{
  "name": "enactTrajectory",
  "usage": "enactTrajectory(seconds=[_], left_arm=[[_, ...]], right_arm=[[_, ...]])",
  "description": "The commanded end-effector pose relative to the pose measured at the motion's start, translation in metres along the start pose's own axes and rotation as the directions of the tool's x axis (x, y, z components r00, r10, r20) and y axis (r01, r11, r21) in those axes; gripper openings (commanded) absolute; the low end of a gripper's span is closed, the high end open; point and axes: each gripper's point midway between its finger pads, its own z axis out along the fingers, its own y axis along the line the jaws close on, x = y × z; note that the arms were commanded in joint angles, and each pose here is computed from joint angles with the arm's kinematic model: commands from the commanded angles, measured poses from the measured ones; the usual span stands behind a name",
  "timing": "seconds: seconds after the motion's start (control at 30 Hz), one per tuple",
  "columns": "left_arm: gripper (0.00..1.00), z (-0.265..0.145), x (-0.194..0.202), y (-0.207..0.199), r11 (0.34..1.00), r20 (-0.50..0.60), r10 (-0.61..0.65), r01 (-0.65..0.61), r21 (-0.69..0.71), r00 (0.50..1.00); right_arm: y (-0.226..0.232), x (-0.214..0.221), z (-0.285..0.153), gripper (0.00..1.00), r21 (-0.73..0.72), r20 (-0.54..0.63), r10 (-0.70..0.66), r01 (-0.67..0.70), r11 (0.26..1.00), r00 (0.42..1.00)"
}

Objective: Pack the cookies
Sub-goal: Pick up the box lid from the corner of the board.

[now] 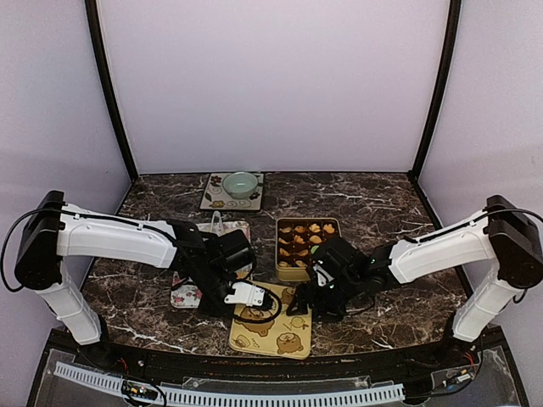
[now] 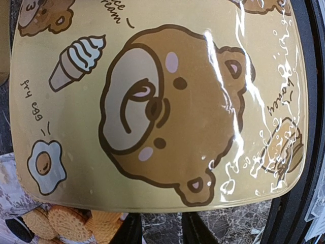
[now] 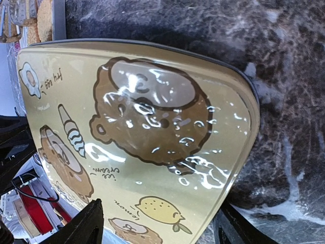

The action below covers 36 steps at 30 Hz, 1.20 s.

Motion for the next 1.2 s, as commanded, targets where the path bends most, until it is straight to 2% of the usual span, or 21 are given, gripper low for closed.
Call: enactTrajectory(seconds=[0.0, 0.1, 0.13, 0.27, 0.3, 0.33, 0.37, 0.5, 0.57, 0.63, 0.7, 0.87, 1.0, 1.17], left_arm=[[0.28, -0.005, -0.028, 0.023, 0.996, 0.186, 0.027, -0.011, -0.088, 0.982], [0.31, -0.005, -0.019, 0.030, 0.992, 0.178, 0.034, -0.012, -0.127, 0.983], [0.36, -0.005, -0.017, 0.032, 0.990, 0.176, 0.036, -0.011, -0.141, 0.984], [0.63, -0.006, -0.007, 0.035, 0.980, 0.162, 0.065, -0.032, -0.197, 0.985], [0.72, -0.008, -0.004, 0.035, 0.976, 0.157, 0.077, -0.042, -0.214, 0.985], [0.89, -0.009, 0.001, 0.035, 0.972, 0.145, 0.087, -0.052, -0.230, 0.986], [0.97, -0.012, 0.005, 0.035, 0.968, 0.134, 0.105, -0.070, -0.242, 0.985], [0.99, -0.026, 0.018, 0.025, 0.937, 0.117, 0.239, -0.197, -0.290, 0.964], [0.99, -0.023, 0.024, 0.018, 0.907, 0.114, 0.328, -0.279, -0.316, 0.938], [0.99, -0.017, 0.028, 0.013, 0.832, 0.102, 0.471, -0.403, -0.382, 0.876], [0.99, -0.015, 0.027, 0.010, 0.759, 0.103, 0.568, -0.471, -0.449, 0.817], [0.99, 0.010, 0.032, 0.001, 0.620, 0.049, 0.717, -0.603, -0.502, 0.696], [0.99, 0.011, 0.019, 0.014, 0.460, -0.030, 0.789, -0.621, -0.634, 0.614], [0.98, 0.001, 0.004, 0.018, 0.326, -0.082, 0.834, -0.608, -0.724, 0.545]], right_arm=[[0.037, -0.017, 0.013, 0.75, -0.121, 0.038, -0.101, 0.105, 0.987, 0.994], [0.040, -0.018, 0.018, 0.75, -0.117, 0.025, -0.110, 0.113, 0.987, 0.994], [0.040, -0.018, 0.019, 0.75, -0.115, 0.022, -0.110, 0.112, 0.987, 0.994], [0.036, -0.018, 0.019, 0.75, -0.110, 0.021, -0.099, 0.101, 0.989, 0.995], [0.034, -0.018, 0.018, 0.75, -0.108, 0.021, -0.094, 0.096, 0.989, 0.995], [0.032, -0.018, 0.017, 0.75, -0.106, 0.021, -0.090, 0.092, 0.990, 0.996], [0.031, -0.018, 0.017, 0.75, -0.105, 0.021, -0.086, 0.088, 0.991, 0.996], [0.029, -0.017, 0.019, 0.75, -0.102, 0.011, -0.085, 0.085, 0.991, 0.996], [0.028, -0.018, 0.021, 0.75, -0.102, 0.008, -0.086, 0.087, 0.991, 0.996], [0.028, -0.018, 0.022, 0.75, -0.108, 0.014, -0.081, 0.082, 0.991, 0.997], [0.028, -0.018, 0.021, 0.75, -0.117, 0.019, -0.071, 0.073, 0.991, 0.997], [0.026, -0.019, 0.020, 0.75, -0.123, 0.019, -0.064, 0.066, 0.990, 0.998], [0.025, -0.019, 0.018, 0.75, -0.128, 0.016, -0.061, 0.062, 0.990, 0.998], [0.026, -0.019, 0.014, 0.75, -0.149, 0.021, -0.052, 0.055, 0.987, 0.998]])
